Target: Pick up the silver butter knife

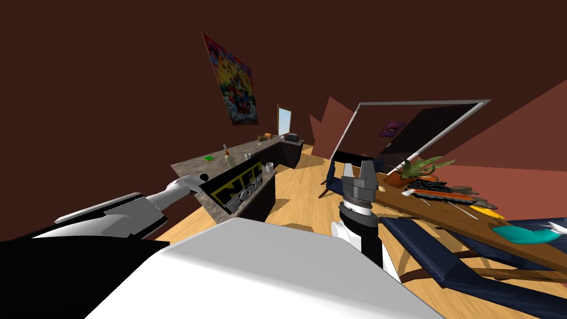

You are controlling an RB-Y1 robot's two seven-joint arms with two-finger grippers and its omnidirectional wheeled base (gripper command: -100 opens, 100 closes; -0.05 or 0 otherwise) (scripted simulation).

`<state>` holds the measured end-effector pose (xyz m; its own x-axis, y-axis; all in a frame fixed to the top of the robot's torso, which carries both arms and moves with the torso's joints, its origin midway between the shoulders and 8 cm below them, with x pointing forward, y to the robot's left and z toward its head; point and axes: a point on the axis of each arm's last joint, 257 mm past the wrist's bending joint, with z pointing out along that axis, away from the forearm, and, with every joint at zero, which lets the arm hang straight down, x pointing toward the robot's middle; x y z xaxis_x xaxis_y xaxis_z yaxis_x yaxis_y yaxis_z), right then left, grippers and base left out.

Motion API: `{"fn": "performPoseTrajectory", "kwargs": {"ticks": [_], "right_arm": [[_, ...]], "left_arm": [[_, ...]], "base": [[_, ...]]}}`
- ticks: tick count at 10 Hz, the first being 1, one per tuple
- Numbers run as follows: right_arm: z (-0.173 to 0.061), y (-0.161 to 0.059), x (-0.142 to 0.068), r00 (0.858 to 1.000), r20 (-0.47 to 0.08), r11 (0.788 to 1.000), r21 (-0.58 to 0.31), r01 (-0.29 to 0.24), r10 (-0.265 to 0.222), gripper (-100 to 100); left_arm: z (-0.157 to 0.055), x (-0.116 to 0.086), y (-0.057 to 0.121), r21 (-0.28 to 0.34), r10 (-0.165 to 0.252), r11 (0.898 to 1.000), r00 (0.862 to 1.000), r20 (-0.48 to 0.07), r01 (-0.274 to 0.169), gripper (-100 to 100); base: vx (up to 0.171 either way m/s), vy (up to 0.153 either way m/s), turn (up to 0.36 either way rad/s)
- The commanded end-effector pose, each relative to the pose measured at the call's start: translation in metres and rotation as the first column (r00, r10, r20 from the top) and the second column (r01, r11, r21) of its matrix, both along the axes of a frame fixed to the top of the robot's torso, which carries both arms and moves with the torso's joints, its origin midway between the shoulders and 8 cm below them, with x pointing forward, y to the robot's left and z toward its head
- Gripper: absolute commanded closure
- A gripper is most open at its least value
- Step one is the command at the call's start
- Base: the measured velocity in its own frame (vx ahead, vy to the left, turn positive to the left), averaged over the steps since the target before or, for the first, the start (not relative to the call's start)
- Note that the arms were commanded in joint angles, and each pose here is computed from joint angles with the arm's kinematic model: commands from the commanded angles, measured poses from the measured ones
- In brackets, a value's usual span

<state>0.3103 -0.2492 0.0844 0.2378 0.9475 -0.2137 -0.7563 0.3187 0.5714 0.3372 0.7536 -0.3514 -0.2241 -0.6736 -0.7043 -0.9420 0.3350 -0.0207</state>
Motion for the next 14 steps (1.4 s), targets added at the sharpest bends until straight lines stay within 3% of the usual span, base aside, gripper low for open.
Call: {"fn": "performPoseTrajectory", "kwargs": {"ticks": [1, 2, 3, 4, 5, 6, 8, 9, 11, 12, 14], "right_arm": [[0.000, 0.000, 0.000, 1.000, 0.000, 1.000, 0.000, 0.000, 0.000, 0], [0.000, 0.000, 0.000, 1.000, 0.000, 1.000, 0.000, 0.000, 0.000, 0], [0.000, 0.000, 0.000, 1.000, 0.000, 1.000, 0.000, 0.000, 0.000, 0], [0.000, 0.000, 0.000, 1.000, 0.000, 1.000, 0.000, 0.000, 0.000, 0], [0.000, 0.000, 0.000, 1.000, 0.000, 1.000, 0.000, 0.000, 0.000, 0], [0.000, 0.000, 0.000, 1.000, 0.000, 1.000, 0.000, 0.000, 0.000, 0], [0.000, 0.000, 0.000, 1.000, 0.000, 1.000, 0.000, 0.000, 0.000, 0], [0.000, 0.000, 0.000, 1.000, 0.000, 1.000, 0.000, 0.000, 0.000, 0], [0.000, 0.000, 0.000, 1.000, 0.000, 1.000, 0.000, 0.000, 0.000, 0], [0.000, 0.000, 0.000, 1.000, 0.000, 1.000, 0.000, 0.000, 0.000, 0], [0.000, 0.000, 0.000, 1.000, 0.000, 1.000, 0.000, 0.000, 0.000, 0]], "left_arm": [[0.000, 0.000, 0.000, 0.000, 0.000, 1.000, 1.000, 0.000, 0.000, 100], [0.000, 0.000, 0.000, 0.000, 0.000, 1.000, 1.000, 0.001, 0.000, 100], [0.000, 0.001, 0.000, -0.001, 0.000, 1.000, 1.000, 0.002, 0.000, 0], [-0.001, 0.004, -0.004, 0.009, -0.013, 1.000, 1.000, -0.014, 0.013, 100], [0.003, 0.006, -0.002, 0.004, -0.001, 1.000, 1.000, 0.007, 0.001, 100], [-0.003, 0.007, -0.008, 0.012, -0.021, 1.000, 0.999, -0.026, 0.021, 100], [0.008, 0.011, -0.002, 0.009, 0.005, 1.000, 1.000, 0.016, -0.005, 100], [0.002, 0.011, -0.007, 0.017, -0.012, 1.000, 1.000, -0.018, 0.013, 100], [0.012, 0.014, -0.001, 0.013, 0.015, 1.000, 1.000, 0.024, -0.015, 100], [0.006, 0.012, -0.006, 0.022, 0.000, 1.000, 1.000, -0.012, 0.000, 100], [0.016, 0.014, 0.001, 0.016, 0.028, 0.999, 0.999, 0.028, -0.029, 100]], "base": [[0.000, 0.000, 0.000], [0.000, 0.000, 0.000], [0.000, 0.000, 0.000], [-0.012, 0.030, -0.106], [-0.033, 0.035, -0.113], [-0.038, 0.040, -0.128], [-0.016, 0.017, -0.054], [-0.025, 0.029, -0.096], [-0.019, 0.019, -0.063], [-0.023, 0.027, -0.090], [-0.016, 0.016, -0.052]]}}
